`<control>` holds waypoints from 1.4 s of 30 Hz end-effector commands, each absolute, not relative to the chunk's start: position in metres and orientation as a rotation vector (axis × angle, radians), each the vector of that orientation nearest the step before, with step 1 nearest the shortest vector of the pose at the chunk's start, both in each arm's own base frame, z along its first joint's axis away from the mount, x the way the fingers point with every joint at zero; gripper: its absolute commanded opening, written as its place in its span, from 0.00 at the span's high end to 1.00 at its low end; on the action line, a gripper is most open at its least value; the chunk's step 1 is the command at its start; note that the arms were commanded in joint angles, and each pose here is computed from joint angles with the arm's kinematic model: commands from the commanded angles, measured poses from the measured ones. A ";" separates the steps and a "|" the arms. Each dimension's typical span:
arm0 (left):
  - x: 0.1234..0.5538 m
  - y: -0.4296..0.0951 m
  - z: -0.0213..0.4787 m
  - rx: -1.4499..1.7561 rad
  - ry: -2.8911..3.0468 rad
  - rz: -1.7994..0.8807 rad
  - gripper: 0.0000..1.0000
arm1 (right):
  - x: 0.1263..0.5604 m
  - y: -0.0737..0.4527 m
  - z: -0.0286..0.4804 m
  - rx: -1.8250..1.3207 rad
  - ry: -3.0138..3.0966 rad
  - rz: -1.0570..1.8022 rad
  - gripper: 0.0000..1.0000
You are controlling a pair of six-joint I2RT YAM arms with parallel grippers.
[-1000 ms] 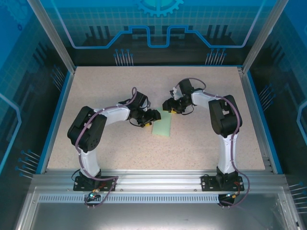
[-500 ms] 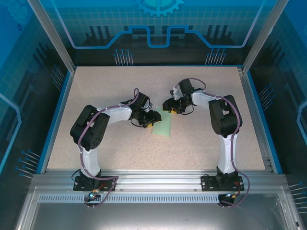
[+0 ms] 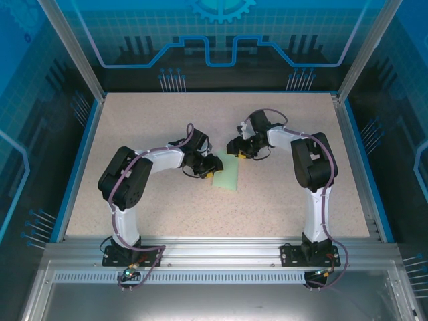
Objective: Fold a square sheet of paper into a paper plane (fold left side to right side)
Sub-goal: Third fold the triangle at the center of the table.
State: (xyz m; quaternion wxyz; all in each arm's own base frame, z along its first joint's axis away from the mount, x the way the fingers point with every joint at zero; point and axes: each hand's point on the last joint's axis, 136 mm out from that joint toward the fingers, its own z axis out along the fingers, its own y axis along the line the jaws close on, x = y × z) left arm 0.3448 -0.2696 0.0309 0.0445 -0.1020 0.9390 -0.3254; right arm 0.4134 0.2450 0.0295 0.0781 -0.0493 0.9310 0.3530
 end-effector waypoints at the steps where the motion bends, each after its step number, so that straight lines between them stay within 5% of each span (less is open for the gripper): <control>1: 0.342 -0.266 0.036 -0.303 2.876 -0.957 0.62 | 0.399 0.239 0.005 -0.113 2.870 1.062 0.44; 12: 0.340 -0.264 0.029 -0.322 2.891 -0.943 0.81 | 0.407 0.242 0.016 -0.154 2.828 1.070 0.41; 21: 0.340 -0.268 0.035 -0.332 2.879 -0.967 0.90 | 0.410 0.228 0.079 -0.314 2.631 0.932 0.23; 33: 0.339 -0.276 0.043 -0.336 2.874 -0.993 0.93 | 0.277 0.239 0.096 -0.766 2.334 0.664 0.23; 42: 0.337 -0.276 0.049 -0.336 2.870 -1.004 0.93 | 0.247 0.279 0.075 -1.088 2.152 0.343 0.27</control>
